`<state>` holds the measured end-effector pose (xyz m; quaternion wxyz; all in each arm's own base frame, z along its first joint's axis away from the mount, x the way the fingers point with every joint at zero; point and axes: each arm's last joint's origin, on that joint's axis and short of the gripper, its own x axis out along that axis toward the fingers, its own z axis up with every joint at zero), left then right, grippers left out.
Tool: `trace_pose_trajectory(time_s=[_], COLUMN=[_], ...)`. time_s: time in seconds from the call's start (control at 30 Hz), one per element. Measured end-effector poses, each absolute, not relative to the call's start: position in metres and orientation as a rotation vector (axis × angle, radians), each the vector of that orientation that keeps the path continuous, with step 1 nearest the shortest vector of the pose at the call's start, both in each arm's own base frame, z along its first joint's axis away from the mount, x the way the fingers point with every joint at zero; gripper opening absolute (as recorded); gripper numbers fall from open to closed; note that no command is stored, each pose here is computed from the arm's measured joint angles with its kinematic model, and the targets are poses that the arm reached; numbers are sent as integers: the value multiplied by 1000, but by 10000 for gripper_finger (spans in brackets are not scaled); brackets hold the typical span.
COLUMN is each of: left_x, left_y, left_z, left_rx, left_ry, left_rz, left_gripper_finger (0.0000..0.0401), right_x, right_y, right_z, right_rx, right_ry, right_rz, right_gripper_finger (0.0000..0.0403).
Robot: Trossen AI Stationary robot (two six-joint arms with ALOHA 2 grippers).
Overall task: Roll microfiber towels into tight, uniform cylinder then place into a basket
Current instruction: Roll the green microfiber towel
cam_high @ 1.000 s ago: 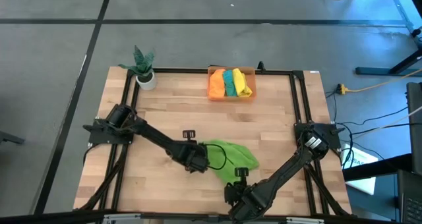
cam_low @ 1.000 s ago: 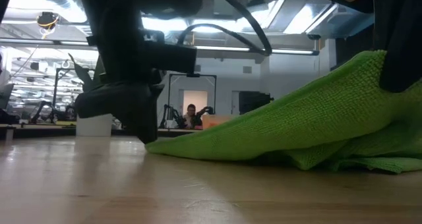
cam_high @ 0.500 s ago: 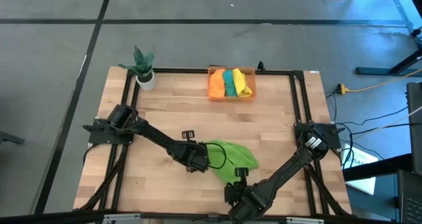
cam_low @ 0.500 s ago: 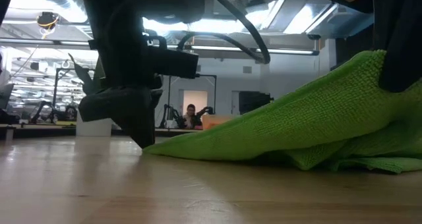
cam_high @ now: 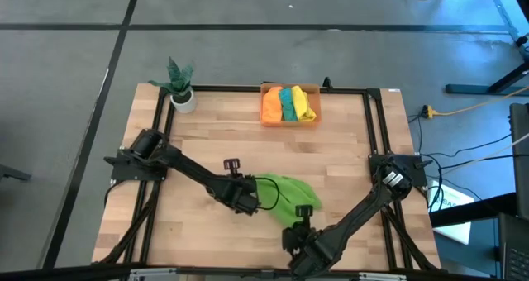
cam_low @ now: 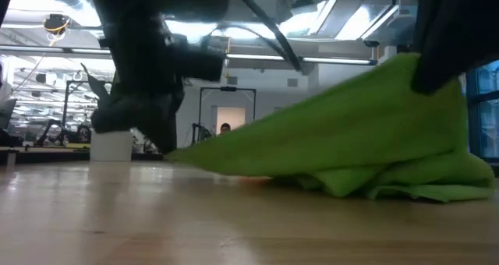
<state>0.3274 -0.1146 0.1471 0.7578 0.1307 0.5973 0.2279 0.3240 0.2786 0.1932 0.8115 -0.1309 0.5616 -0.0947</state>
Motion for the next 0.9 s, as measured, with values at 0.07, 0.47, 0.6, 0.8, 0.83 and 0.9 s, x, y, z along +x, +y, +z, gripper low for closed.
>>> trace_pose_trajectory(time_s=[0.07, 0.47, 0.6, 0.8, 0.83, 0.9], left_x=[321, 260, 231, 189, 183, 173], left_y=[-116, -107, -97, -74, -71, -64], left_z=[160, 282, 320, 362, 368, 380], left_rx=[305, 220, 202, 165, 163, 172], left_ry=[1274, 911, 778, 625, 603, 558], left_rz=[521, 575, 561, 550, 552, 563], left_gripper_finger=[1, 0, 0, 0, 0, 0], right_x=[321, 325, 335, 342, 343, 344], right_y=[275, 260, 244, 200, 190, 173], right_z=[201, 301, 333, 368, 374, 384], right_rx=[-309, -432, -470, -499, -479, -471], right_ry=[1216, 971, 869, 798, 793, 789], right_rz=[-253, -424, -447, -546, -568, -593], right_gripper_finger=[10, 10, 10, 10, 10, 10])
